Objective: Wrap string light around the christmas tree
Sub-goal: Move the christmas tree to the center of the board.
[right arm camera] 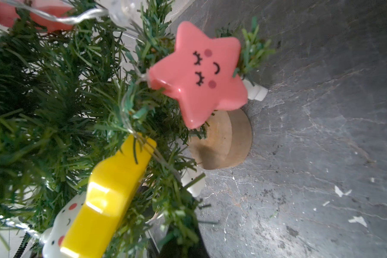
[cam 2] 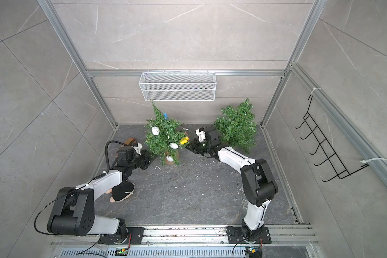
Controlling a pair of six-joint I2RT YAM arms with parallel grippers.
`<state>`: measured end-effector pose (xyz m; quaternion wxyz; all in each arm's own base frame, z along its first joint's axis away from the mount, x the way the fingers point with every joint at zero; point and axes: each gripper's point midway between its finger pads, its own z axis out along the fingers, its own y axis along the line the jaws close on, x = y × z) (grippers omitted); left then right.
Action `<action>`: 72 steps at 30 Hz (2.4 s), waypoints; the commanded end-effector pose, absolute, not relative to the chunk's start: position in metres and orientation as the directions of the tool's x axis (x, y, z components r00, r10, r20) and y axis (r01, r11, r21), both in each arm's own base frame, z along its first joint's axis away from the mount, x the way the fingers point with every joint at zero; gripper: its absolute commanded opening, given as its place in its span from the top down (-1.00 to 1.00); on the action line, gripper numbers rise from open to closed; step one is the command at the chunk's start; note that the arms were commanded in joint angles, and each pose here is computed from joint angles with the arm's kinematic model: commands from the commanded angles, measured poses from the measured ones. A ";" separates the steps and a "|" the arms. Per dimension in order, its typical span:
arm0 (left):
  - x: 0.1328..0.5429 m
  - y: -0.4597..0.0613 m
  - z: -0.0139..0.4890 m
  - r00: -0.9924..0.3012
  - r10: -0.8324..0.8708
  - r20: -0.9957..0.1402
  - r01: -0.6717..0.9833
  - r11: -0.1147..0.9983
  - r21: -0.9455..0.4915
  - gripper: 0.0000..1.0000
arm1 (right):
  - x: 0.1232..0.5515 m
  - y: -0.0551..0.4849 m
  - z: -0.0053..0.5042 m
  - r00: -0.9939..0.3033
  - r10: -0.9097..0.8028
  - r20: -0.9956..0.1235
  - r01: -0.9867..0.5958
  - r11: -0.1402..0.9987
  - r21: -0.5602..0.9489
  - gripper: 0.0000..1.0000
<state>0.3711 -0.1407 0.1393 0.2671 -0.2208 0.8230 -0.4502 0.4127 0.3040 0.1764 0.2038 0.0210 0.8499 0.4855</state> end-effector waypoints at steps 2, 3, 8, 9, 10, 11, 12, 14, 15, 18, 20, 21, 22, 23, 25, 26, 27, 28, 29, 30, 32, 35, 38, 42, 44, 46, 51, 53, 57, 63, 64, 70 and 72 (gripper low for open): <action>0.372 -0.132 0.161 -0.741 -0.598 -0.305 -0.072 0.523 -0.849 1.00 | 0.417 0.312 0.178 -0.913 0.236 -0.332 -0.172 0.516 0.839 0.94; 0.371 -0.130 0.162 -0.740 -0.598 -0.310 -0.070 0.526 -0.847 1.00 | 0.416 0.314 0.178 -0.914 0.234 -0.332 -0.173 0.516 0.839 0.95; 0.368 -0.119 0.163 -0.727 -0.608 -0.317 -0.083 0.538 -0.839 1.00 | 0.414 0.321 0.177 -0.916 0.225 -0.331 -0.177 0.514 0.839 0.96; 0.368 -0.115 0.165 -0.723 -0.611 -0.323 -0.085 0.542 -0.836 1.00 | 0.413 0.324 0.177 -0.918 0.222 -0.328 -0.176 0.512 0.840 0.97; 0.367 -0.112 0.166 -0.718 -0.615 -0.326 -0.089 0.546 -0.833 1.00 | 0.413 0.327 0.176 -0.919 0.220 -0.326 -0.176 0.512 0.841 0.97; 0.366 -0.107 0.169 -0.711 -0.618 -0.336 -0.089 0.552 -0.829 1.00 | 0.412 0.330 0.175 -0.920 0.217 -0.325 -0.177 0.510 0.842 0.98; 0.366 -0.103 0.172 -0.703 -0.620 -0.347 -0.086 0.559 -0.825 1.00 | 0.412 0.334 0.175 -0.921 0.214 -0.324 -0.178 0.508 0.843 0.98; 0.364 -0.092 0.176 -0.689 -0.629 -0.360 -0.094 0.569 -0.817 1.00 | 0.410 0.344 0.175 -0.926 0.204 -0.318 -0.181 0.498 0.848 0.99; 0.363 -0.087 0.177 -0.681 -0.633 -0.368 -0.094 0.574 -0.813 1.00 | 0.409 0.351 0.175 -0.928 0.198 -0.315 -0.184 0.492 0.851 0.99; 0.362 -0.071 0.179 -0.659 -0.647 -0.384 -0.109 0.587 -0.802 1.00 | 0.405 0.372 0.174 -0.932 0.181 -0.315 -0.194 0.485 0.853 1.00; 0.362 -0.060 0.182 -0.643 -0.648 -0.408 -0.112 0.607 -0.787 1.00 | 0.403 0.385 0.172 -0.932 0.187 -0.311 -0.193 0.472 0.860 1.00; 0.362 -0.054 0.184 -0.634 -0.648 -0.422 -0.115 0.618 -0.777 1.00 | 0.402 0.391 0.171 -0.933 0.190 -0.305 -0.189 0.464 0.866 1.00; 0.363 -0.047 0.186 -0.623 -0.649 -0.437 -0.119 0.631 -0.767 1.00 | 0.401 0.400 0.169 -0.935 0.192 -0.299 -0.185 0.454 0.871 1.00; 0.363 -0.038 0.189 -0.607 -0.655 -0.449 -0.128 0.639 -0.759 1.00 | 0.399 0.408 0.167 -0.938 0.188 -0.291 -0.182 0.445 0.877 1.00; 0.365 -0.022 0.192 -0.584 -0.670 -0.459 -0.149 0.644 -0.750 1.00 | 0.397 0.424 0.164 -0.940 0.186 -0.286 -0.183 0.432 0.883 1.00; 0.366 -0.017 0.195 -0.574 -0.675 -0.463 -0.154 0.645 -0.749 1.00 | 0.397 0.431 0.162 -0.943 0.195 -0.270 -0.167 0.424 0.890 1.00; 0.366 -0.010 0.197 -0.562 -0.683 -0.467 -0.162 0.645 -0.747 1.00 | 0.398 0.438 0.160 -0.945 0.202 -0.259 -0.156 0.417 0.895 1.00; 0.367 -0.004 0.199 -0.551 -0.685 -0.477 -0.166 0.650 -0.741 1.00 | 0.399 0.445 0.159 -0.944 0.210 -0.255 -0.151 0.411 0.899 1.00; 0.367 0.001 0.201 -0.543 -0.686 -0.485 -0.170 0.656 -0.736 1.00 | 0.399 0.451 0.159 -0.944 0.213 -0.253 -0.151 0.403 0.903 1.00; 0.367 0.007 0.202 -0.533 -0.688 -0.492 -0.179 0.660 -0.729 1.00 | 0.398 0.459 0.159 -0.944 0.212 -0.255 -0.155 0.397 0.905 1.00; 0.368 0.019 0.203 -0.518 -0.695 -0.498 -0.197 0.664 -0.721 1.00 | 0.398 0.473 0.157 -0.941 0.212 -0.265 -0.163 0.402 0.901 1.00; 0.369 0.030 0.201 -0.505 -0.713 -0.487 -0.221 0.652 -0.725 1.00 | 0.396 0.491 0.156 -0.941 0.216 -0.262 -0.161 0.394 0.905 1.00; 0.367 0.040 0.196 -0.499 -0.730 -0.467 -0.261 0.640 -0.722 1.00 | 0.396 0.505 0.158 -0.941 0.216 -0.261 -0.165 0.381 0.910 1.00; 0.361 0.043 0.189 -0.502 -0.752 -0.427 -0.311 0.618 -0.722 0.93 | 0.394 0.513 0.159 -0.943 0.209 -0.260 -0.169 0.373 0.912 1.00; 0.354 0.044 0.187 -0.499 -0.760 -0.416 -0.341 0.613 -0.713 0.74 | 0.394 0.516 0.161 -0.944 0.202 -0.261 -0.175 0.366 0.914 0.99; 0.346 0.045 0.186 -0.492 -0.770 -0.407 -0.371 0.608 -0.702 0.53 | 0.393 0.518 0.166 -0.944 0.194 -0.267 -0.183 0.364 0.913 0.91; 0.325 0.053 0.186 -0.500 -0.767 -0.401 -0.465 0.629 -0.623 0.29 | 0.390 0.522 0.175 -0.942 0.184 -0.279 -0.203 0.350 0.915 0.57; 0.318 0.055 0.182 -0.499 -0.773 -0.391 -0.499 0.625 -0.600 0.17 | 0.390 0.523 0.180 -0.942 0.179 -0.284 -0.211 0.342 0.916 0.45; 0.302 0.062 0.174 -0.473 -0.797 -0.374 -0.570 0.601 -0.561 -0.02 | 0.389 0.521 0.186 -0.940 0.181 -0.289 -0.215 0.344 0.914 0.20; 0.280 0.090 0.189 -0.386 -0.803 -0.454 -0.664 0.583 -0.468 -0.24 | 0.383 0.509 0.189 -0.933 0.183 -0.310 -0.226 0.370 0.901 -0.19; 0.275 0.098 0.192 -0.366 -0.801 -0.474 -0.688 0.576 -0.442 -0.24 | 0.382 0.507 0.188 -0.932 0.183 -0.312 -0.228 0.374 0.899 -0.23; 0.265 0.126 0.243 -0.352 -0.689 -0.633 -0.707 0.640 -0.303 -0.25 | 0.375 0.483 0.191 -0.923 0.188 -0.336 -0.239 0.404 0.883 -0.33; 0.264 0.129 0.266 -0.360 -0.639 -0.680 -0.696 0.669 -0.260 -0.25 | 0.372 0.471 0.190 -0.917 0.192 -0.350 -0.244 0.426 0.871 -0.33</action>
